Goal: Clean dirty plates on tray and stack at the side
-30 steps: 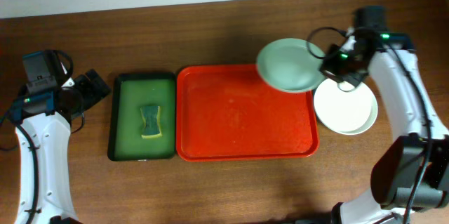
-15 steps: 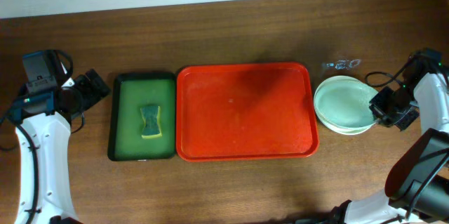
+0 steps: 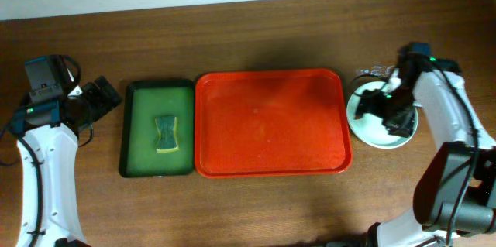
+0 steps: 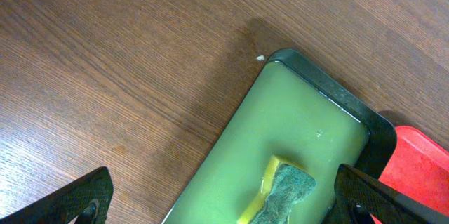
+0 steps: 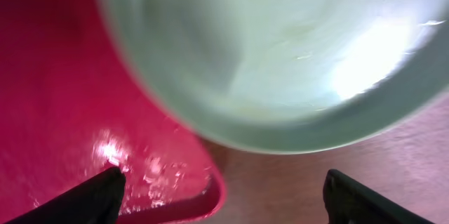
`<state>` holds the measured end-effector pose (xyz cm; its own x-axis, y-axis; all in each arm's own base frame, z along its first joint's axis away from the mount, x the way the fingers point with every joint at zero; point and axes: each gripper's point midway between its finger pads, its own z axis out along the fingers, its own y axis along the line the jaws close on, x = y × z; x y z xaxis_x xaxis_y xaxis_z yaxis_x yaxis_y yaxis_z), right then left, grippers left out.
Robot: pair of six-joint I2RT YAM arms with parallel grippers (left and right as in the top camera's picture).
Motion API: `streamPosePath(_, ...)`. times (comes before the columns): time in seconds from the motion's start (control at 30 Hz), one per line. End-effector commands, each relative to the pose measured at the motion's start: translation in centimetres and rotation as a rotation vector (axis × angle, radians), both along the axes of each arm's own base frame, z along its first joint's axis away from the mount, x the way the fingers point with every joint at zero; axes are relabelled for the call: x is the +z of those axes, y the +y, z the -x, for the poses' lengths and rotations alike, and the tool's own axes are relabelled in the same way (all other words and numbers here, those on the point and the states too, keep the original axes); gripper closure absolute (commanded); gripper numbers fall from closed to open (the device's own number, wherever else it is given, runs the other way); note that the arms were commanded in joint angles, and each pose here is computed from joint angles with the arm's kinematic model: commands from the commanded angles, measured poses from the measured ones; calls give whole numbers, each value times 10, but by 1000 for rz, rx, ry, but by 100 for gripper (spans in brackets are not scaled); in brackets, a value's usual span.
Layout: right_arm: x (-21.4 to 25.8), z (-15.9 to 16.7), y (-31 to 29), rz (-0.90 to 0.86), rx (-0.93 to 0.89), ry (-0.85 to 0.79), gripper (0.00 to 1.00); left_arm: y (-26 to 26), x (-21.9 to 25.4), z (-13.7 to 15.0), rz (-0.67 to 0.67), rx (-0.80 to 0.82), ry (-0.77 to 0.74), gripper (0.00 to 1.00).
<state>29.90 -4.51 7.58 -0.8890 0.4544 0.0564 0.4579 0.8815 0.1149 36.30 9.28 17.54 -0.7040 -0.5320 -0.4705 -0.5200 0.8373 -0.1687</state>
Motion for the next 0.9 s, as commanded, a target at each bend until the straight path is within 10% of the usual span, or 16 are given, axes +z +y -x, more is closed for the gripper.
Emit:
streamPosePath(0.0,3,0,46,-9,159,-4,8,0,9,-1,3,4,-26,1)
streamPosePath(0.27,3,-4,142,-10,471,-83,1,0,9,-1,3,4,-26,1)
streamPosePath(0.87,-1,-3,148,-11,490,-72,2,0,9,-1,3,4,-26,1)
